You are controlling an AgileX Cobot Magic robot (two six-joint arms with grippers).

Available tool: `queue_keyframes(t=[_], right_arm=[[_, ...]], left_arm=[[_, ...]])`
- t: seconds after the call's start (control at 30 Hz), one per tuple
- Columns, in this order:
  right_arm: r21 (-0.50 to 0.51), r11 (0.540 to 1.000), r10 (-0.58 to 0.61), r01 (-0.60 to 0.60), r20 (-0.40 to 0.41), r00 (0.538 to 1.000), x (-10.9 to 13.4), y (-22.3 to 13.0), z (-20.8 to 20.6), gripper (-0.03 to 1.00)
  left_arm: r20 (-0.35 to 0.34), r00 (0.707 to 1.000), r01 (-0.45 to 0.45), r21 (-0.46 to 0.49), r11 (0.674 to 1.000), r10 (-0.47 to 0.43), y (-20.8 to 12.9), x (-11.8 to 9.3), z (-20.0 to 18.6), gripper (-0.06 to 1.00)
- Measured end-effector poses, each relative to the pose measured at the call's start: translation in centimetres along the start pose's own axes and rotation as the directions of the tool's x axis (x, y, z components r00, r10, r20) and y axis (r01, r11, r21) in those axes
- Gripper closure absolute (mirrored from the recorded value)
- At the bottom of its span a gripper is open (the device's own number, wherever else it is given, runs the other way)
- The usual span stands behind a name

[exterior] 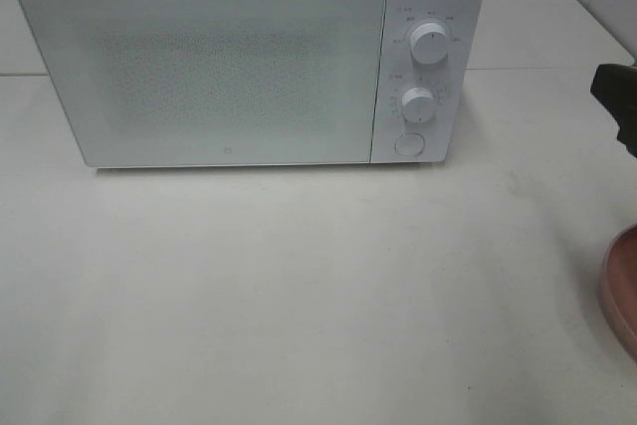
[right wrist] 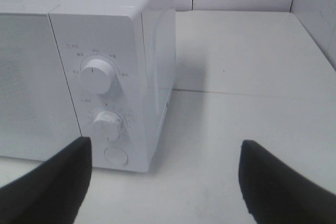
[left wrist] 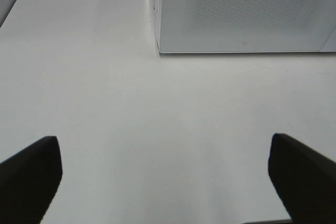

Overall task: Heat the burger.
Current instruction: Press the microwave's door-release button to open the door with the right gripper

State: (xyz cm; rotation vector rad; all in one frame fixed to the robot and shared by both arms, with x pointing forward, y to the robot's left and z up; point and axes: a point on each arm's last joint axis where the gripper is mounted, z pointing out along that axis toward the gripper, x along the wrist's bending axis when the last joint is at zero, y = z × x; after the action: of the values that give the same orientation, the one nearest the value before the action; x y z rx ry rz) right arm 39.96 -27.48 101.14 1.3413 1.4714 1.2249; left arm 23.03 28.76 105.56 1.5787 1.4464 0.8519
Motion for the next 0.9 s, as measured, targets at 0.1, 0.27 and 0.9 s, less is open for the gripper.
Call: queue_keyframes(t=[0.1, 0.27, 0.9], right_arm=[[-0.033, 0.999, 0.002, -0.002, -0.003, 1.000, 0.0, -0.4, 0.3, 0.22], [0.011, 1.000, 0.011, -0.011, 0.002, 1.000, -0.1, -1.7, 1.7, 0.22], [0.040, 0.999, -0.021, 0.019, 0.048, 0.999, 1.0, -5.5, 4.2, 0.22]], left_arm=[[0.000, 1.000, 0.000, 0.000, 1.000, 0.000, 0.0, 0.0, 0.0, -0.05], [0.000, 1.000, 0.000, 0.000, 1.000, 0.000, 0.0, 0.0, 0.0, -0.05], [0.000, 1.000, 0.000, 0.000, 1.000, 0.000, 0.0, 0.0, 0.0, -0.05]])
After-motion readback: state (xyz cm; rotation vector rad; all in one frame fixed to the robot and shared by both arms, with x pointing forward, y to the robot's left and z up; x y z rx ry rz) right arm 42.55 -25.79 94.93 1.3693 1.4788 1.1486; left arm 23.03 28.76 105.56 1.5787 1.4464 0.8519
